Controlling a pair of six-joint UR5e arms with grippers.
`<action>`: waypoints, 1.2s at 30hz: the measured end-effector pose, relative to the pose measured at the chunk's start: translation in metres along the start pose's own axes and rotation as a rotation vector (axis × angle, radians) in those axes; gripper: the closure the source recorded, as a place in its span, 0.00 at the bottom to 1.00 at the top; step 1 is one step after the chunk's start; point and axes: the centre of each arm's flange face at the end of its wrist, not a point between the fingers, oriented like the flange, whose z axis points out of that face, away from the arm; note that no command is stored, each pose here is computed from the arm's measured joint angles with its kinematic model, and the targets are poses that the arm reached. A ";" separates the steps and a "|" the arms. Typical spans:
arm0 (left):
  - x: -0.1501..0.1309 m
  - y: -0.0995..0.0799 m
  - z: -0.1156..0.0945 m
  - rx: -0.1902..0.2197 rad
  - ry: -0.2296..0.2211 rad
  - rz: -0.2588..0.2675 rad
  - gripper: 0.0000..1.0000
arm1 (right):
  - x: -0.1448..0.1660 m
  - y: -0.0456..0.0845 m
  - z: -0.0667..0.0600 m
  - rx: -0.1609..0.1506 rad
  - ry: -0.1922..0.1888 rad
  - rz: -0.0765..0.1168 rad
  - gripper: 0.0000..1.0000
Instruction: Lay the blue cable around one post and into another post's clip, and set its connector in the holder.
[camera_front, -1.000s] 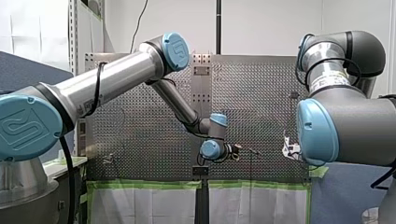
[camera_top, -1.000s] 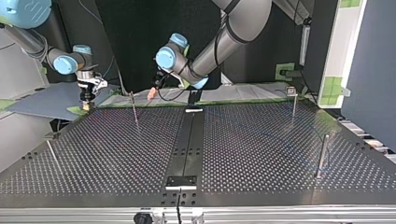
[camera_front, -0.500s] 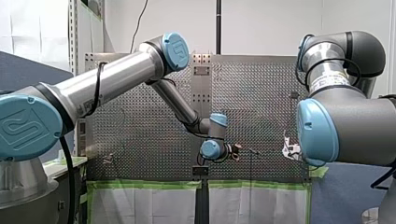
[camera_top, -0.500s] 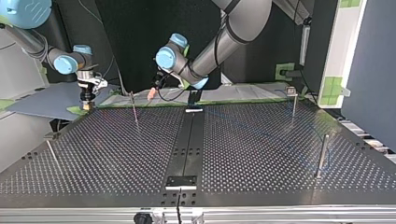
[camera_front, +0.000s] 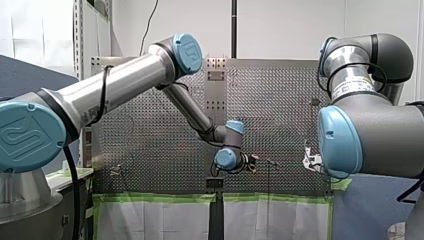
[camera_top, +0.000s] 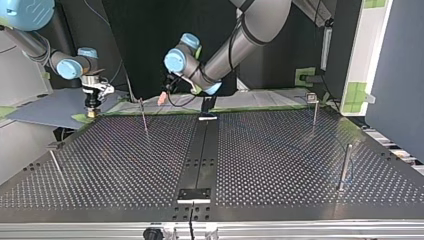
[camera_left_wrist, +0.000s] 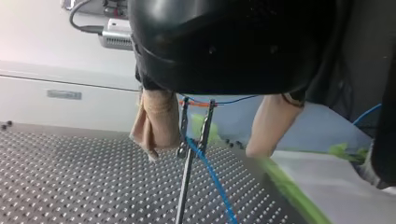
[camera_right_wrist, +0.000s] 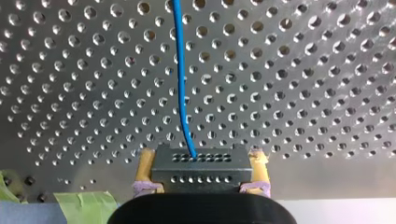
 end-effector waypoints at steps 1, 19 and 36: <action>0.000 -0.001 -0.002 0.000 0.008 0.006 0.00 | 0.000 0.002 0.000 -0.004 -0.001 -0.002 1.00; -0.026 0.011 -0.039 -0.044 -0.011 -0.024 0.00 | 0.003 0.002 -0.001 -0.015 -0.014 -0.043 1.00; -0.054 0.043 -0.089 -0.223 -0.081 -0.162 0.00 | 0.001 -0.001 -0.002 -0.010 -0.018 -0.003 1.00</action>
